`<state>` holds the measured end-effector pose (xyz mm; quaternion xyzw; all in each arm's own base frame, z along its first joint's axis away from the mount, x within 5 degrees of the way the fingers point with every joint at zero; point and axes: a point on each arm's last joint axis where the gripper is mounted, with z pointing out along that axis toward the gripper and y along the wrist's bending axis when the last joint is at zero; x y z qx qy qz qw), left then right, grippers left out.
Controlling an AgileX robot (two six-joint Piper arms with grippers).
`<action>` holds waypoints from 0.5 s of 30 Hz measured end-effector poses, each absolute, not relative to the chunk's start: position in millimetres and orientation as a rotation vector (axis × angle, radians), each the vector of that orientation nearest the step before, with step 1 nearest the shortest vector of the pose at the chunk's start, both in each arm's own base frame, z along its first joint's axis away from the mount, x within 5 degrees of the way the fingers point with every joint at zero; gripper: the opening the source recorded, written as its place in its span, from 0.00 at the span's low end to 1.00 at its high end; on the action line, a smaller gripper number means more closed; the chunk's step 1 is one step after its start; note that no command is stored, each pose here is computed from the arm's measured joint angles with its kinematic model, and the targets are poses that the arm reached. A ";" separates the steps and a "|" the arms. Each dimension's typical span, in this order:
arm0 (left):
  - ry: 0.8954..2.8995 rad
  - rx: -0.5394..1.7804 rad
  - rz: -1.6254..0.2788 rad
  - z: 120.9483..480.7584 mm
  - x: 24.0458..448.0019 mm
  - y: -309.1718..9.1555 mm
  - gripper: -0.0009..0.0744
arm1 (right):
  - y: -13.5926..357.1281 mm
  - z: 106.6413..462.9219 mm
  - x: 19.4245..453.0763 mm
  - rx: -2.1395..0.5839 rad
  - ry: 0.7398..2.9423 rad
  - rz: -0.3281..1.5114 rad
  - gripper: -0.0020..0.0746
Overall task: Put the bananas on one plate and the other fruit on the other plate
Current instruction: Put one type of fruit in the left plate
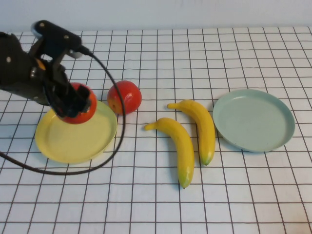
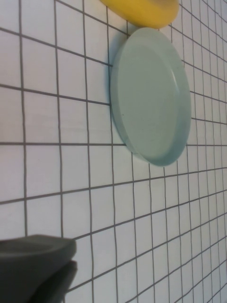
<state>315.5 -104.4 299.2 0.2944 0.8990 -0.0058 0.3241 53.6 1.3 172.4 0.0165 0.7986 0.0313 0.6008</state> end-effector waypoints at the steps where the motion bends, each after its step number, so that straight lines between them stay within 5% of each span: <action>1: 2.387 0.737 -0.005 294.9 319.7 -96.8 0.75 | 1.3 172.4 53.6 0.038 1.851 0.073 0.01; 11: 2.655 0.574 0.037 214.5 359.9 -67.0 0.75 | 1.3 172.4 53.6 0.038 1.851 0.073 0.01; 15: 2.655 0.582 0.054 213.4 366.8 -68.6 0.75 | 1.3 172.4 53.6 0.038 1.851 0.073 0.01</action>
